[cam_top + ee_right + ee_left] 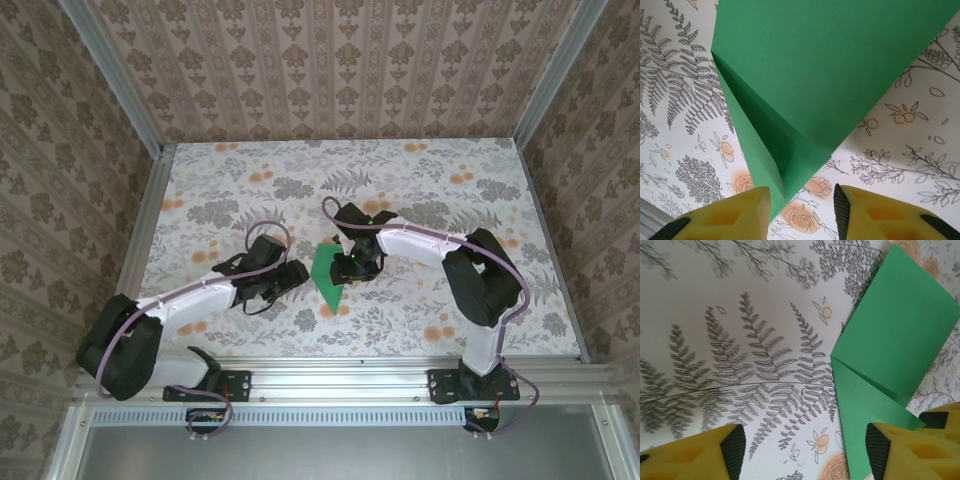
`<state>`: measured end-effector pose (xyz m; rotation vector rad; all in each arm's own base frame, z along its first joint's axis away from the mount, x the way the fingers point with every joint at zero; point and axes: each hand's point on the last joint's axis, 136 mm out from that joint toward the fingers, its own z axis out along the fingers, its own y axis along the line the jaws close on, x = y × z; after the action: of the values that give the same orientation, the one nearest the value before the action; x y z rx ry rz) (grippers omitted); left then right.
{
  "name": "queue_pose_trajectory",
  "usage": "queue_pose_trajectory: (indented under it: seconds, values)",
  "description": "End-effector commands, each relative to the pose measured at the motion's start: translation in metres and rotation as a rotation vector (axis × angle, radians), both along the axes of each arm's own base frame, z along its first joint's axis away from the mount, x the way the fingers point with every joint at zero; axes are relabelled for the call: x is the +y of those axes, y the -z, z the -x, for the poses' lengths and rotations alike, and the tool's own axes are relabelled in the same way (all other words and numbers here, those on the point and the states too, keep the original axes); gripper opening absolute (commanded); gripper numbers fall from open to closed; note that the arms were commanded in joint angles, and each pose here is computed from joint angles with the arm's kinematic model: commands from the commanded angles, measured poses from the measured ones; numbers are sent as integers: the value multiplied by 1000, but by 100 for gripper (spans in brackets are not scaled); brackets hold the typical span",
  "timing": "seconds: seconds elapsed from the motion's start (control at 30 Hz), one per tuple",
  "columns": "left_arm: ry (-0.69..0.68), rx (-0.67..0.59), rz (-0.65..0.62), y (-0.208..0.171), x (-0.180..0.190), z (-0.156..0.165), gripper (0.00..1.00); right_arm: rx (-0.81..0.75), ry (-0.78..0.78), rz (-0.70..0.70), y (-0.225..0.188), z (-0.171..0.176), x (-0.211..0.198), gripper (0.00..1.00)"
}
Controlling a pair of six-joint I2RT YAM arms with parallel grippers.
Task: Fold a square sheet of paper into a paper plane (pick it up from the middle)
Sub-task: Fold the wing for the fifth time at the center of the table.
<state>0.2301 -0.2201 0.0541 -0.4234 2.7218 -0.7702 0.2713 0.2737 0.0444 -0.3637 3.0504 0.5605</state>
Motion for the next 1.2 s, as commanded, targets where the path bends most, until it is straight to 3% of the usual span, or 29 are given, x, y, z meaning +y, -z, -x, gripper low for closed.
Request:
queue_pose_trajectory:
  seconds: [0.0,0.43,1.17]
  values:
    - [15,26,47,6,-14,5,63,-12,4,-19,-1,-9,6,38]
    - [61,48,134,21,-50,11,49,-1,76,31,26,-22,-10,29]
    - [65,0,277,23,-79,7,33,47,120,46,45,-17,-17,25]
